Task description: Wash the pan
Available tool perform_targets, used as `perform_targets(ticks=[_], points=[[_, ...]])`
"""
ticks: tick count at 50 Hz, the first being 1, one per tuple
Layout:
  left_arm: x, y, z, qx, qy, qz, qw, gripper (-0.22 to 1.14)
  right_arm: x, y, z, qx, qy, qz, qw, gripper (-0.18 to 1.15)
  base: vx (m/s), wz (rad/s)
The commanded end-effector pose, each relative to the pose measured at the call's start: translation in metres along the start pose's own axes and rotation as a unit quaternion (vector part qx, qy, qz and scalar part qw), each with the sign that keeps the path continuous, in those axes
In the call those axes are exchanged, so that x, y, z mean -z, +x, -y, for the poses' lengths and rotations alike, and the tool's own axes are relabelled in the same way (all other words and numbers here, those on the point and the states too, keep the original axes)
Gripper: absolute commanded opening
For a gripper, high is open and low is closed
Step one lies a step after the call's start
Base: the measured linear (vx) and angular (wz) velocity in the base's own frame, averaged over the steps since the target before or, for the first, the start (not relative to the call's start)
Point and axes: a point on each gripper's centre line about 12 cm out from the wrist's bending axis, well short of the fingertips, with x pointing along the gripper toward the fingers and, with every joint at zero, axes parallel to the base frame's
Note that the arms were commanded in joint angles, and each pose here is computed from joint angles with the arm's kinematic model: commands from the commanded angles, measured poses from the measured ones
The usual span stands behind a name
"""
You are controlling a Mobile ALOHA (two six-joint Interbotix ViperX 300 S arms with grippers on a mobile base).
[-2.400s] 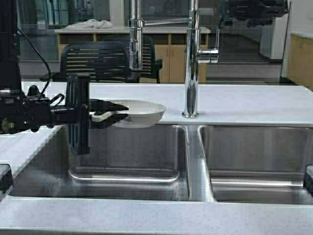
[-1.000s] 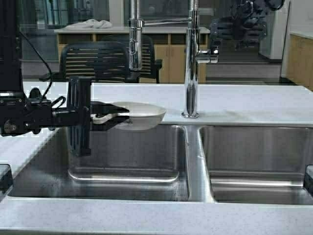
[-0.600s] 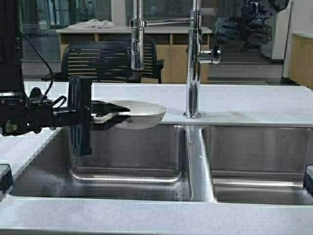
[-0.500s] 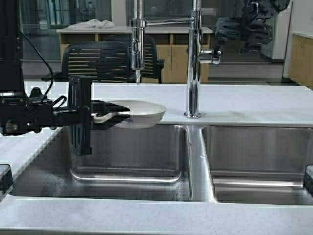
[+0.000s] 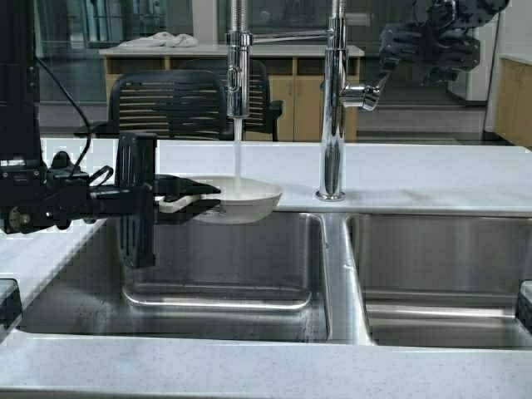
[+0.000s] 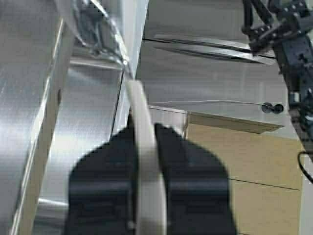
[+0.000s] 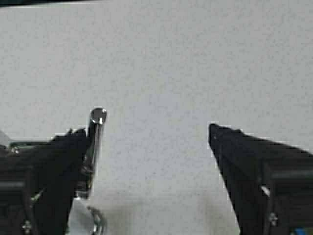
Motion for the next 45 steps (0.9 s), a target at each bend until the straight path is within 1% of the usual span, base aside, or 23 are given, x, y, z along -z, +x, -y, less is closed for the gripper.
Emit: perform_targets(ticks=[1,6,11,14,16,18,20,22,25,27,28,29,31,35,37,45], points=[[-0.001,0.003,0.009,0.022,0.012,-0.004,1.000,0.02,-0.062,-0.043,0.030,0.022,0.009,0.095,0.995,1.04,0.01,0.00],[-0.001,0.003,0.010,0.023,0.012,-0.004,1.000,0.02,-0.062,-0.052,0.030,0.021,0.006,0.102,0.995,1.04,0.00,0.00],[-0.001,0.004,0.010,0.023,0.012,-0.004,1.000,0.02,-0.052,-0.049,0.033,0.024,0.002,0.091,0.996,1.03,-0.01,-0.03],[-0.001,0.003,0.010,0.023,0.012,-0.003,1.000,0.02,-0.042,-0.041,0.034,0.025,0.003,0.079,0.997,0.99,-0.01,-0.04],[-0.001,0.003,0.009,0.021,0.011,-0.003,1.000,0.02,-0.035,-0.036,0.032,0.023,0.004,0.069,0.997,0.94,-0.01,-0.05],[-0.001,0.003,0.009,0.022,0.012,-0.002,1.000,0.02,-0.027,-0.030,0.031,0.022,0.004,0.058,0.998,0.84,-0.01,-0.06],[-0.001,0.004,0.010,0.023,0.012,-0.002,1.000,0.02,-0.020,-0.024,0.028,0.020,0.003,0.049,0.999,0.70,-0.01,-0.04],[-0.001,0.003,0.009,0.021,0.012,-0.002,1.000,0.02,-0.014,-0.019,0.025,0.017,0.003,0.038,0.999,0.51,0.00,-0.01],[-0.001,0.003,0.009,0.022,0.012,-0.002,1.000,0.02,-0.004,-0.011,0.018,0.012,0.002,0.024,1.000,0.18,0.00,0.00],[-0.001,0.003,0.009,0.021,0.011,-0.001,1.000,0.02,0.001,-0.006,0.013,0.008,0.002,0.017,1.000,-0.01,-0.01,-0.02],[-0.001,0.003,0.009,0.021,0.011,-0.002,1.000,0.02,0.003,-0.003,0.012,0.007,0.003,0.013,1.000,-0.08,0.00,0.00],[0.000,0.002,0.009,0.020,0.010,-0.002,1.000,0.02,0.003,-0.001,0.011,0.006,0.003,0.011,1.000,-0.11,0.00,0.00],[-0.001,0.002,0.009,0.021,0.011,-0.001,1.000,0.02,0.003,0.004,0.008,0.004,0.001,0.011,1.000,-0.09,0.00,0.00],[0.000,0.002,0.009,0.020,0.010,-0.002,1.000,0.02,0.002,0.010,0.002,0.001,-0.001,0.003,1.000,0.07,0.00,0.00],[0.000,0.001,0.009,0.020,0.009,-0.002,1.000,0.02,0.001,0.013,-0.004,-0.003,-0.004,-0.001,1.000,0.11,0.00,0.00],[0.001,0.000,0.010,0.025,0.008,-0.002,1.000,0.02,-0.006,0.022,-0.024,-0.015,-0.011,-0.015,1.000,0.05,0.00,0.00]])
